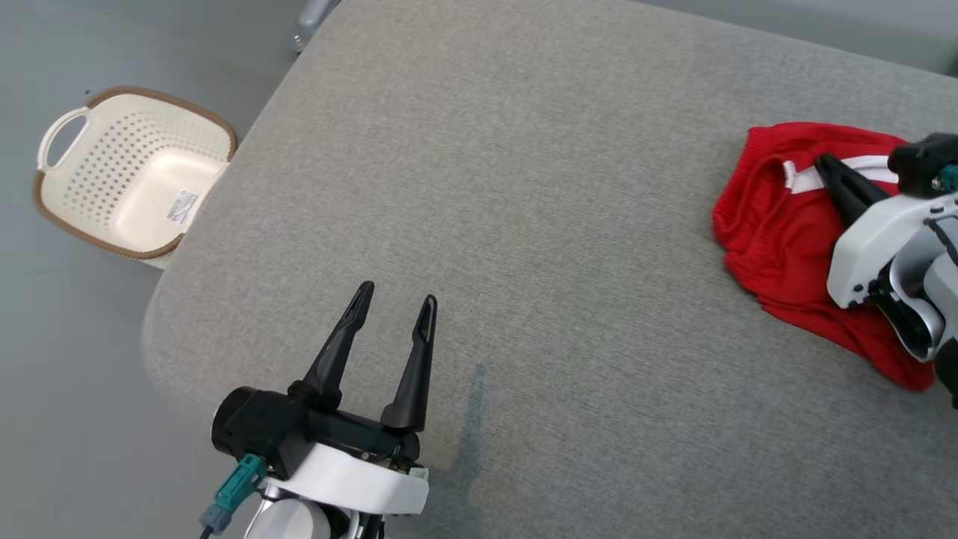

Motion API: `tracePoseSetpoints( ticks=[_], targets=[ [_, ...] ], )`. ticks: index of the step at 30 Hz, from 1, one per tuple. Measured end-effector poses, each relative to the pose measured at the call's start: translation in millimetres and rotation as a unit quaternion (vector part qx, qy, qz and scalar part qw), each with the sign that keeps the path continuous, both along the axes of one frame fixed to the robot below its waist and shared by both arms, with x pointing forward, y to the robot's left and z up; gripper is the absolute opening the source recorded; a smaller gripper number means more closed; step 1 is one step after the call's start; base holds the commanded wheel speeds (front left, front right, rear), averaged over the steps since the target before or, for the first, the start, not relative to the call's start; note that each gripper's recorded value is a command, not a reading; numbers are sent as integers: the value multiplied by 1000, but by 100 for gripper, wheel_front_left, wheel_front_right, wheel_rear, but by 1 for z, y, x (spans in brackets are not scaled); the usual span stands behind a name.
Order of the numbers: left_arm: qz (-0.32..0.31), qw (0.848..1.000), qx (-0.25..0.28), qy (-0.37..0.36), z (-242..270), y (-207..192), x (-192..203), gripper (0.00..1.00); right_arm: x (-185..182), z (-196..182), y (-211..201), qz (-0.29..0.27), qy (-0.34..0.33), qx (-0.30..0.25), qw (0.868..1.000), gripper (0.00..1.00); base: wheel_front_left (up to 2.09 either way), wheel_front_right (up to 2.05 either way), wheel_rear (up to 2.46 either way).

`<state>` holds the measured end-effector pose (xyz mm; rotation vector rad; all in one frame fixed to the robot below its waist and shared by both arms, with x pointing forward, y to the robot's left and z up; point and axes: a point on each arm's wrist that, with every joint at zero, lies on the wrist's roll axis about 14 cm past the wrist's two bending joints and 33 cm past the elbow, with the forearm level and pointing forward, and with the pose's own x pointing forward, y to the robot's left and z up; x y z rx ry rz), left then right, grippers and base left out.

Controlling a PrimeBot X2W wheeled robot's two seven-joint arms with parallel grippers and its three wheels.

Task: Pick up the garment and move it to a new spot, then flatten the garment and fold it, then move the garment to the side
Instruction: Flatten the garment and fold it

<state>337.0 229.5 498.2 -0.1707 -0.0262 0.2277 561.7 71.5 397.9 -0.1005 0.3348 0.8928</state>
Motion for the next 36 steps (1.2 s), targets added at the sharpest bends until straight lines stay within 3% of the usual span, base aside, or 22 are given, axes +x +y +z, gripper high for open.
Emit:
tracePoseSetpoints(
  ticks=[8, 17, 27, 36],
  targets=[
    [-28, 999, 3, -30, 14, -10, 16, 100, 3, 53, -15, -20, -44, 46, 998, 0, 0, 0, 0],
    [-75, 995, 9, -68, 33, -32, 34, 100, -11, 105, -73, -80, -110, 89, 987, 0, 0, 0, 0],
    [-103, 990, -6, -98, 47, -48, 45, 100, -60, 132, -140, -166, -167, 122, 964, 0, 0, 0, 0],
    [-124, 987, -14, -99, 46, -61, 45, 100, -98, 140, -190, -271, -184, 161, 931, 2, 0, 0, 0]
  ],
)
